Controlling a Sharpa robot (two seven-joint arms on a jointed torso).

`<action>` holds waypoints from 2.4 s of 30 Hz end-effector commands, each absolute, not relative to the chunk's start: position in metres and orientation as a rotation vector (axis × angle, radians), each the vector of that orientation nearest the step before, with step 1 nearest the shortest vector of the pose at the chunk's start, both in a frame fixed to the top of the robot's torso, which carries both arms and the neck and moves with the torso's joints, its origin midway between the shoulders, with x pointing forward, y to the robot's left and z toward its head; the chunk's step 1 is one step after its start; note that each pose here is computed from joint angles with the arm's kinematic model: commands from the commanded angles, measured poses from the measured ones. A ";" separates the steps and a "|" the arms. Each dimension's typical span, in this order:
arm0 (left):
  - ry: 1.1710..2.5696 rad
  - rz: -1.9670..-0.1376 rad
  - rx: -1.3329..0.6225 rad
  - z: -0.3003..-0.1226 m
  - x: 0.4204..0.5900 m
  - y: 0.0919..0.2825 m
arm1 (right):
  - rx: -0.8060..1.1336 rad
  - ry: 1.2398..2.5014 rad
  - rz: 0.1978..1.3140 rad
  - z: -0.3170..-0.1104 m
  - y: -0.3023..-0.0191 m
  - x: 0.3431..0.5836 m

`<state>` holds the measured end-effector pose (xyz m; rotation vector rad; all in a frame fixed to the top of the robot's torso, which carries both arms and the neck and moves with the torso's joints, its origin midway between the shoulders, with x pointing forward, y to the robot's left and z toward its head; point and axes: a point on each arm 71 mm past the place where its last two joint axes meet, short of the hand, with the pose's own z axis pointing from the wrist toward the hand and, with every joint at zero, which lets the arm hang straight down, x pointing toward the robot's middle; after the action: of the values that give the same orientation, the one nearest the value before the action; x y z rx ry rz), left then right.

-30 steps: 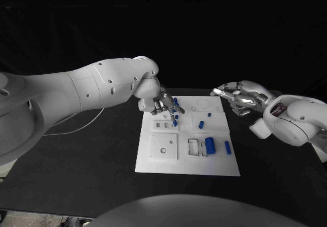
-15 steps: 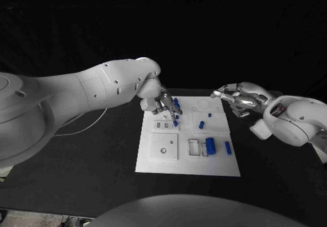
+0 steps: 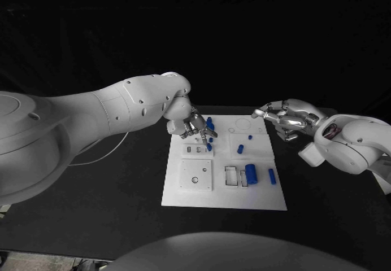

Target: Assemble the parts on the task board

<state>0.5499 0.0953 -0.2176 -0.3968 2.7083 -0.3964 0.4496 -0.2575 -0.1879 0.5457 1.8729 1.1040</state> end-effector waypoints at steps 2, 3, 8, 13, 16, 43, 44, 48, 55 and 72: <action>2.761 -0.124 -0.396 -0.221 0.546 0.106 | 0.544 1.901 1.109 -0.190 -0.256 0.449; 2.760 -0.121 -0.393 -0.222 0.546 0.106 | 0.545 1.902 1.108 -0.190 -0.256 0.450; 2.757 -0.101 -0.376 -0.224 0.546 0.107 | 0.548 1.909 1.106 -0.192 -0.256 0.450; 2.758 -0.088 -0.381 -0.228 0.547 0.109 | 0.549 1.910 1.105 -0.192 -0.256 0.450; 2.757 -0.082 -0.388 -0.230 0.548 0.109 | 0.551 1.910 1.103 -0.192 -0.257 0.450; 2.757 -0.092 -0.445 -0.246 0.545 0.101 | 0.561 1.917 1.090 -0.195 -0.260 0.453; 2.758 -0.090 -0.445 -0.247 0.545 0.101 | 0.560 1.918 1.090 -0.195 -0.260 0.453; 2.761 -0.085 -0.448 -0.250 0.544 0.101 | 0.561 1.919 1.090 -0.195 -0.260 0.453; 2.760 -0.082 -0.453 -0.253 0.544 0.101 | 0.564 1.921 1.088 -0.195 -0.260 0.452; 2.741 -0.080 -0.464 -0.252 0.546 0.098 | 0.572 1.931 1.089 -0.196 -0.260 0.452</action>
<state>0.5497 0.0879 -0.2501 -0.4130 2.7102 -0.3201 0.4531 -0.2618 -0.1948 0.5784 1.9110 1.0784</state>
